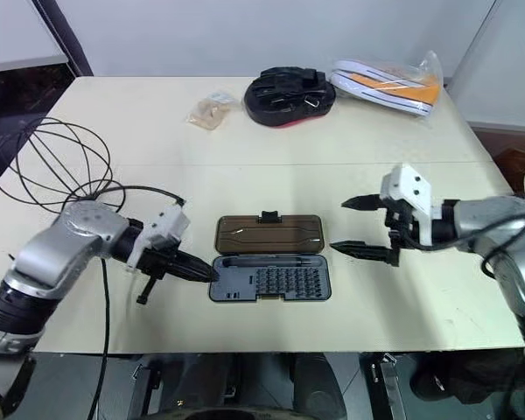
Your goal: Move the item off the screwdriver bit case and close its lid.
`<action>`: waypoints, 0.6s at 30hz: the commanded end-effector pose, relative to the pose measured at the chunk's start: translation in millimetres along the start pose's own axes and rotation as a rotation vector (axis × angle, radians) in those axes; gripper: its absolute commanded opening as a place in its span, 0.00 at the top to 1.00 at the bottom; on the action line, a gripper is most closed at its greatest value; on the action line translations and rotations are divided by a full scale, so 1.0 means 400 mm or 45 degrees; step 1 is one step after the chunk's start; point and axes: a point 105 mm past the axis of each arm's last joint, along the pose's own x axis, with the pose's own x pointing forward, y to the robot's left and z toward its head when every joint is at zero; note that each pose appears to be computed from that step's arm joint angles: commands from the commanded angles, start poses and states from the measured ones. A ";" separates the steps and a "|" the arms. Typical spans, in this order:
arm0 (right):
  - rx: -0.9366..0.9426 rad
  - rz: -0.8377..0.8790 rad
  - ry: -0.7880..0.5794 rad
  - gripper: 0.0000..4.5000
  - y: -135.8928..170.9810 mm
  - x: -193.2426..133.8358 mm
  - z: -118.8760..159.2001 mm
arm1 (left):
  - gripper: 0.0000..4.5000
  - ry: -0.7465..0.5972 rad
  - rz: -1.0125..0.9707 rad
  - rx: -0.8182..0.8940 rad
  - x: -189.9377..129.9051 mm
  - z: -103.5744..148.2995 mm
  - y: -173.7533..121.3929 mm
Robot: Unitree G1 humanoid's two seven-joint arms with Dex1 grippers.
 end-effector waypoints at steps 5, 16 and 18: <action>-0.048 -0.028 0.065 0.00 -0.061 0.079 -0.019 | 0.99 0.078 0.106 0.046 0.054 -0.050 0.027; -0.075 -0.019 0.161 0.00 -0.100 0.138 -0.073 | 0.99 0.047 0.177 -0.001 0.072 -0.072 0.035; -0.073 -0.024 0.163 0.00 -0.109 0.146 -0.075 | 0.99 0.045 0.171 -0.005 0.075 -0.073 0.027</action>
